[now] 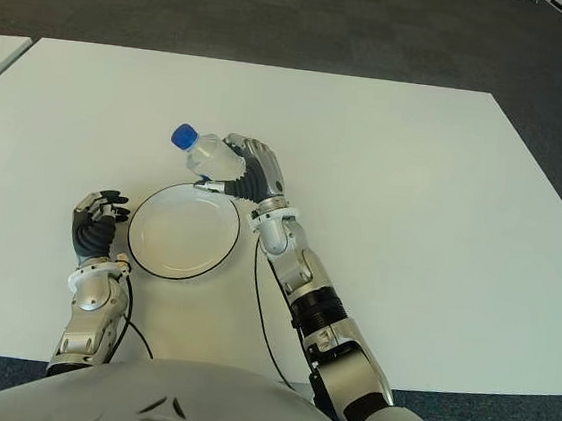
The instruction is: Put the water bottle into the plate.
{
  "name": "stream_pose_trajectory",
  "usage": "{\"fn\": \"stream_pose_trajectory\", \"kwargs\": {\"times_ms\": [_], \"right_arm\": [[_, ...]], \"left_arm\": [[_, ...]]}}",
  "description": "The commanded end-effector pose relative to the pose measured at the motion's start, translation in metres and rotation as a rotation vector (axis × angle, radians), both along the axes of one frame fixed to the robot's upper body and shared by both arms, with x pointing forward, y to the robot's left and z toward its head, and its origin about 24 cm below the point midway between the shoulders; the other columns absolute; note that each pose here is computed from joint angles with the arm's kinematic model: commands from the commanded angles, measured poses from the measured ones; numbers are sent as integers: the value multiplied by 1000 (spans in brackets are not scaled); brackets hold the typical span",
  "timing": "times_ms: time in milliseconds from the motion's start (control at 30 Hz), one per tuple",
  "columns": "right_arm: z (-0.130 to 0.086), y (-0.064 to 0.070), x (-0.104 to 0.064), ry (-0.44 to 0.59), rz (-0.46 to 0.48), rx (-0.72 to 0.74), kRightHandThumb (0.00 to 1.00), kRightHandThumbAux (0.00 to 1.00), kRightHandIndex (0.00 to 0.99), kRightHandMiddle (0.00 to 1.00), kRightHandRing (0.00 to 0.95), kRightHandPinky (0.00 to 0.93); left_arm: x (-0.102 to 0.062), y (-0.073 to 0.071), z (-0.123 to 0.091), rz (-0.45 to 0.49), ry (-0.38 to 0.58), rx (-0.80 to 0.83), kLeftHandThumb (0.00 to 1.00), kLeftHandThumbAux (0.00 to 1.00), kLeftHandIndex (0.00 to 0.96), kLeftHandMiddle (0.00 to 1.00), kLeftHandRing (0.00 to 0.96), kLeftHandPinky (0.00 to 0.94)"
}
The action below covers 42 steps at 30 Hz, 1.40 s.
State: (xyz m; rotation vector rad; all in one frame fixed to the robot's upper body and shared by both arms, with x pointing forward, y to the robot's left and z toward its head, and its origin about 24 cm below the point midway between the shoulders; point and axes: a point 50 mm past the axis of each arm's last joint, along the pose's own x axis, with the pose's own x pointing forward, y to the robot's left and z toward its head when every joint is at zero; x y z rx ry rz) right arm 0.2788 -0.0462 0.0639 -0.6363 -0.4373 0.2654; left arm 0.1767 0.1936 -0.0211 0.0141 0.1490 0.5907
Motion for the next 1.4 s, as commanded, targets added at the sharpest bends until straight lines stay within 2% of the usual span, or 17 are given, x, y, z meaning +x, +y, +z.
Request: {"fn": "stream_pose_trajectory", "kwargs": {"times_ms": [33,233,433,600,833,967,1233,1400], "right_arm": [[7,-2,-5,-64,-18,32,857,672,413,538,895,871],[9,-2,-13,-122,-1,57,856,675,405,536,886,865],[14,3,-33,-148,47,105,856,675,403,536,882,865],[15,10,-53,-94,120,172,856,676,402,537,880,865],[21,17,-70,-46,227,235,856,676,402,537,881,866],[19,19,-73,-20,257,237,856,676,401,536,882,865],[3,20,-69,78,292,228,856,676,402,537,883,865],[0,19,-69,95,294,232,857,675,404,538,884,870]], "left_arm": [[1,-7,-8,-8,37,-50,833,677,417,481,567,512],[1,-7,-8,-13,22,-46,832,677,414,483,572,528],[1,-7,-8,-20,25,-37,833,677,419,479,571,526],[2,-7,-9,-15,36,-38,833,677,424,475,564,515],[3,-8,-10,-15,43,-34,835,675,435,467,552,510],[4,-9,-11,-17,44,-33,835,676,434,467,549,517],[5,-12,-11,-23,32,-37,835,676,431,470,556,533],[5,-13,-10,-23,34,-43,835,676,428,471,559,526]]}}
